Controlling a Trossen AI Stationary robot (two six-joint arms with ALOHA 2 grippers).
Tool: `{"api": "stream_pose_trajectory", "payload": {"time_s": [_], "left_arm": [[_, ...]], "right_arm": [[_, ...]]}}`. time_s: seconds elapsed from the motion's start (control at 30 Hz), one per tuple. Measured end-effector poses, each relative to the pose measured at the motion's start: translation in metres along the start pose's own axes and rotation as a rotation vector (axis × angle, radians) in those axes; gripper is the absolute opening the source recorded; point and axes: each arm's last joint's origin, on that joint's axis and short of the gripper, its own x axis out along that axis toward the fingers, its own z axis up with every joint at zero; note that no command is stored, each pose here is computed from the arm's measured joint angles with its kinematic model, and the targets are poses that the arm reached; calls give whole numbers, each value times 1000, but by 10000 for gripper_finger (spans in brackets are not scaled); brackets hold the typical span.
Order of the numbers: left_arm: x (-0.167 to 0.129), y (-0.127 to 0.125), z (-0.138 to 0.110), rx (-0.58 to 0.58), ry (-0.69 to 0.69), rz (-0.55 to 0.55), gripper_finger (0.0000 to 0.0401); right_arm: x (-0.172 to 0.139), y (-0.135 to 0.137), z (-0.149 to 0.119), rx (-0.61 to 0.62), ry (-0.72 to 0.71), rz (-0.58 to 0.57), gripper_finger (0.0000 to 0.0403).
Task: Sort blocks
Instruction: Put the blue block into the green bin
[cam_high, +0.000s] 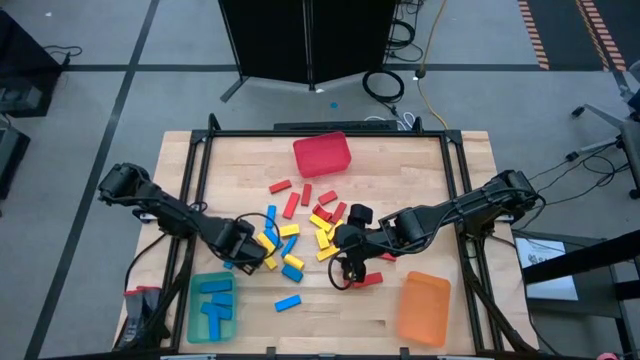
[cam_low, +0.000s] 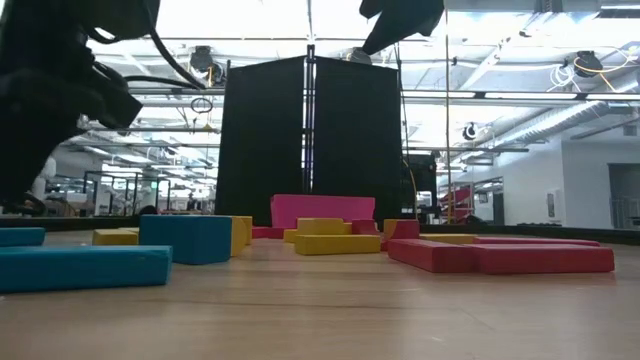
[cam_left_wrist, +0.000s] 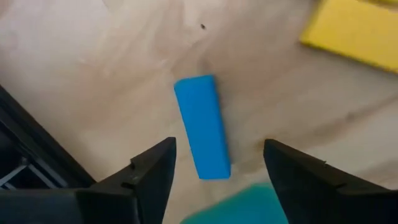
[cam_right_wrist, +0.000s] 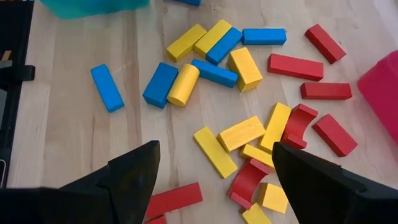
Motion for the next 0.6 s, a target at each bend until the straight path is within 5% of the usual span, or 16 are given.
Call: {"api": "stream_pose_trajectory", "payload": {"time_s": [0.4,0.6], "left_arm": [[47,15,6,-61,15,-67,252],[49,17,9,-70,41,-74,164]], "right_arm": [[0,0,-1,1,17,17,306],[0,0,-2,12,23,14,306]]}}
